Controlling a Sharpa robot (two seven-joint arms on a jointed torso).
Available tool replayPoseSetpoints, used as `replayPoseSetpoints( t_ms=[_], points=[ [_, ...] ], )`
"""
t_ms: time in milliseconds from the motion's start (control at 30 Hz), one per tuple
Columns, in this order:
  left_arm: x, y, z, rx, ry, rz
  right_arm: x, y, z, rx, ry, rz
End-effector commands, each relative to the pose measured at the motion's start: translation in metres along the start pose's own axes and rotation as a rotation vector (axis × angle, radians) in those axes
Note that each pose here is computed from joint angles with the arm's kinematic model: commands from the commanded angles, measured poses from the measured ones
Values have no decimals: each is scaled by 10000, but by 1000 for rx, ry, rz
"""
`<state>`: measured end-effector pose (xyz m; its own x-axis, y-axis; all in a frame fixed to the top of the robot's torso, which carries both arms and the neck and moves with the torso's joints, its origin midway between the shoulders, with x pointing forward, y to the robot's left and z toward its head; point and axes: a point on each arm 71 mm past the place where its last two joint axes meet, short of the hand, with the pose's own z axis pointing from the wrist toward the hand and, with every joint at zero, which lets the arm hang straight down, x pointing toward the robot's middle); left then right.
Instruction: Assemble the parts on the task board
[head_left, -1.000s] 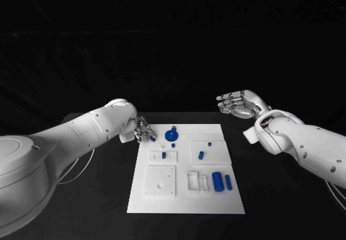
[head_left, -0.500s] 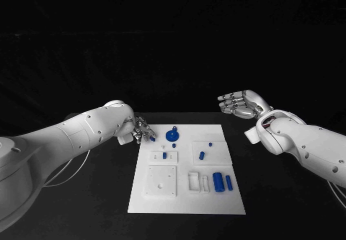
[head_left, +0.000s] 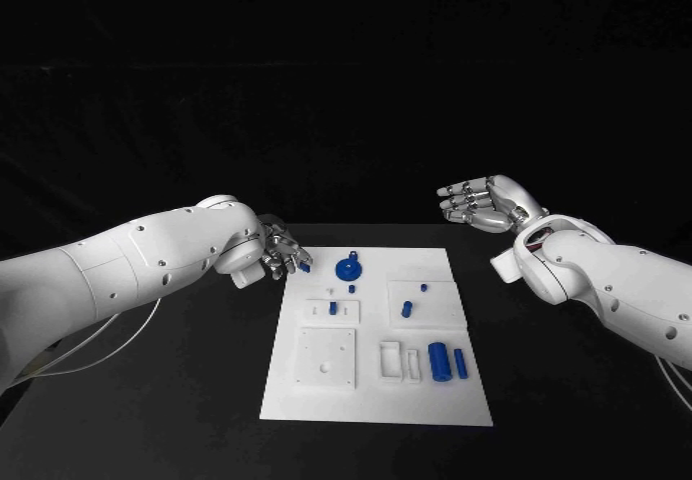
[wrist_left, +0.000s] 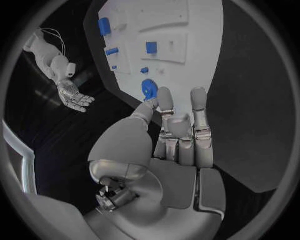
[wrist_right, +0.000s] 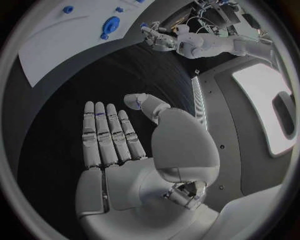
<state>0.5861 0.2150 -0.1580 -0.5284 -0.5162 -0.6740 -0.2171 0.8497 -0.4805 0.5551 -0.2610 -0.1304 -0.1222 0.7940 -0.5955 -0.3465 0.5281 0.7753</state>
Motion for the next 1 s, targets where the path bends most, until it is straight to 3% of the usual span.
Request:
replayPoseSetpoints(
  t_ms=[33, 400, 1000],
  points=[
    [3, -3, -56, -31, -67, -49, -1, -7, -4, -3, 4, 3],
    [244, 6, -161, -2, -104, 17, 10, -39, -34, 4, 8, 6],
    [678, -1, -108, 39, -92, 97, 39, -59, -64, 8, 15, 10]
  ],
)
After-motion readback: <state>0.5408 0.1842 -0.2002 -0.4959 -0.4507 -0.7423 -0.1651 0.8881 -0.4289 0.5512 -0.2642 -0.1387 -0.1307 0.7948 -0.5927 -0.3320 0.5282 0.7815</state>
